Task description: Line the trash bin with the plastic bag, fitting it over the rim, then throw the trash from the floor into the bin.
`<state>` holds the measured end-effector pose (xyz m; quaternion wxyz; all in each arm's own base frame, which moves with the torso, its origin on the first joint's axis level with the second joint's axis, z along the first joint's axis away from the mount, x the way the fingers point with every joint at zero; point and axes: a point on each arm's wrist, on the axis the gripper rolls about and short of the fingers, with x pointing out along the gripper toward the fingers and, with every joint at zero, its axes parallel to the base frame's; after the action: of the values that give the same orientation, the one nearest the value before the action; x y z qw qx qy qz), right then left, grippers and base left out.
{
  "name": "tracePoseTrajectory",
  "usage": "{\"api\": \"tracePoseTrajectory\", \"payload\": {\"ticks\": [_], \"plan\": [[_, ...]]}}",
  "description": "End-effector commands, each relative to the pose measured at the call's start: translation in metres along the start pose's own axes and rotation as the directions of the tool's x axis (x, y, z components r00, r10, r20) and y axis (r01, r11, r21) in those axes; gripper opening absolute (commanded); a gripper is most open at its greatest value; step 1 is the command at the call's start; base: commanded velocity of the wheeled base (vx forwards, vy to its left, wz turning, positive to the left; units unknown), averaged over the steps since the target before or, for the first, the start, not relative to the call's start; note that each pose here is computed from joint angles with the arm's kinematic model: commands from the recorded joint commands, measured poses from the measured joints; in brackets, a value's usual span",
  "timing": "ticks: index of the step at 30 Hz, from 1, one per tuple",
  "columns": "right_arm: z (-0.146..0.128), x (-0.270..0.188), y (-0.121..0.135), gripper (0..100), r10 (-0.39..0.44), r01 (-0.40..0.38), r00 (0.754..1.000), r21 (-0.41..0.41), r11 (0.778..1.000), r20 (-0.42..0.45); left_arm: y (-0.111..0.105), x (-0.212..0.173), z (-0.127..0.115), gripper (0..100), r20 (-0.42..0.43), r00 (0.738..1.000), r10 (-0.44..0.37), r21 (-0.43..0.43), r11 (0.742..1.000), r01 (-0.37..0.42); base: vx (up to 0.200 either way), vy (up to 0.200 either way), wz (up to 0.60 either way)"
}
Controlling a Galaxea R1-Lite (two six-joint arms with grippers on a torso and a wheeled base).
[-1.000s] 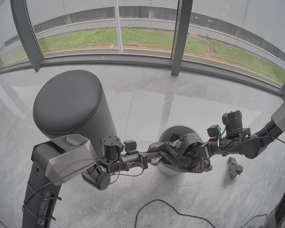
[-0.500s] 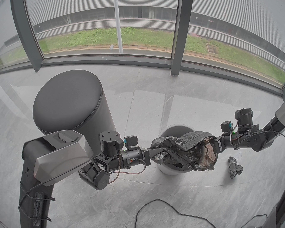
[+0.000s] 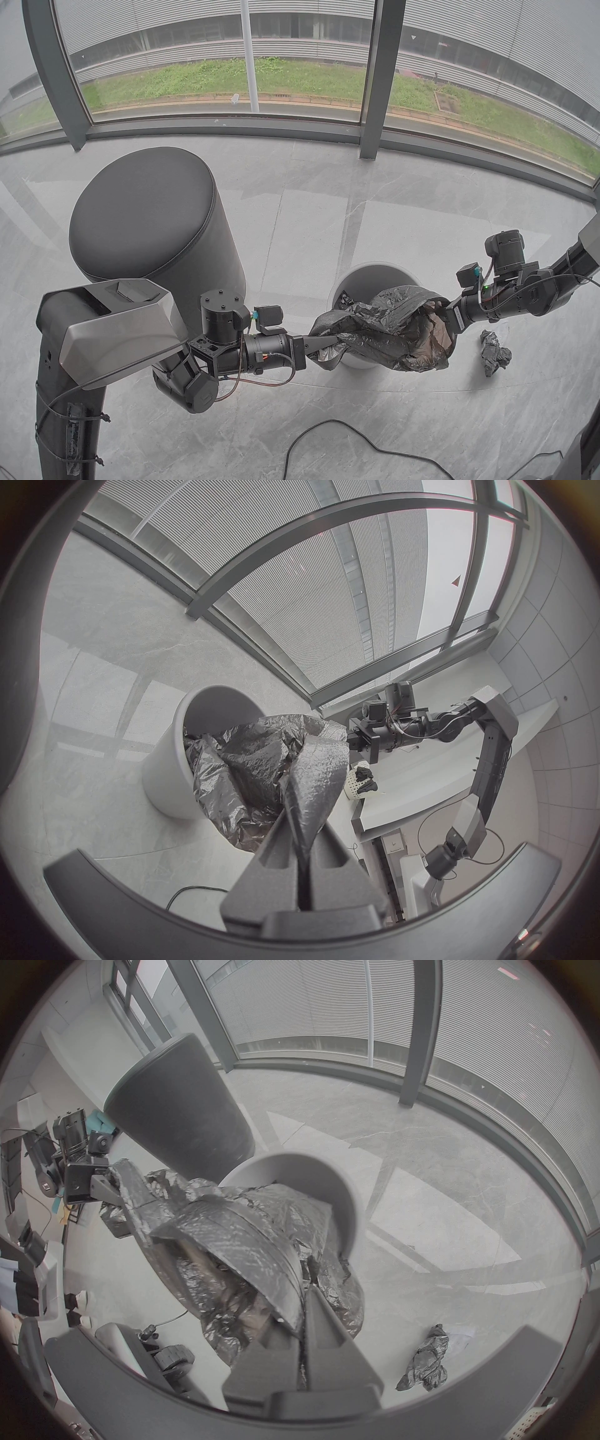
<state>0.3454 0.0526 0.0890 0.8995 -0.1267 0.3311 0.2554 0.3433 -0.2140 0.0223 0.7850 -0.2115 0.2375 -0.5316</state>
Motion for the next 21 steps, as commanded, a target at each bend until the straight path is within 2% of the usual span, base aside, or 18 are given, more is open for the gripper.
{"api": "tracePoseTrajectory", "payload": {"ticks": [1,10,14,18,21], "plan": [[-0.004,0.003,0.006,0,0.015,-0.015,1.0,-0.008,1.0,-0.025,0.011,0.001,-0.017,0,-0.031,0.999,0.016,-0.023,1.0,-0.016,0.0,0.0,0.0],[-0.013,0.007,-0.017,0,-0.034,0.035,0.999,0.021,0.999,-0.035,0.006,-0.007,-0.024,0,-0.075,0.997,-0.007,-0.05,0.999,0.003,0.0,0.0,0.0],[-0.011,0.017,-0.044,0,-0.096,0.096,0.995,0.01,0.995,0.013,0.008,-0.006,-0.024,0,-0.069,0.998,-0.005,-0.041,0.999,0.002,0.0,0.0,0.0],[-0.008,0.027,-0.048,0,-0.101,0.101,0.994,0.0,0.995,0.036,0.01,-0.002,-0.016,0,-0.044,0.999,-0.014,-0.018,1.0,0.013,0.0,0.0,0.0],[-0.006,0.032,-0.042,0,-0.085,0.086,0.996,-0.012,0.996,0.037,0.009,0.004,-0.009,0,-0.025,0.999,-0.027,0.004,1.0,0.027,0.0,0.0,0.0]]}}
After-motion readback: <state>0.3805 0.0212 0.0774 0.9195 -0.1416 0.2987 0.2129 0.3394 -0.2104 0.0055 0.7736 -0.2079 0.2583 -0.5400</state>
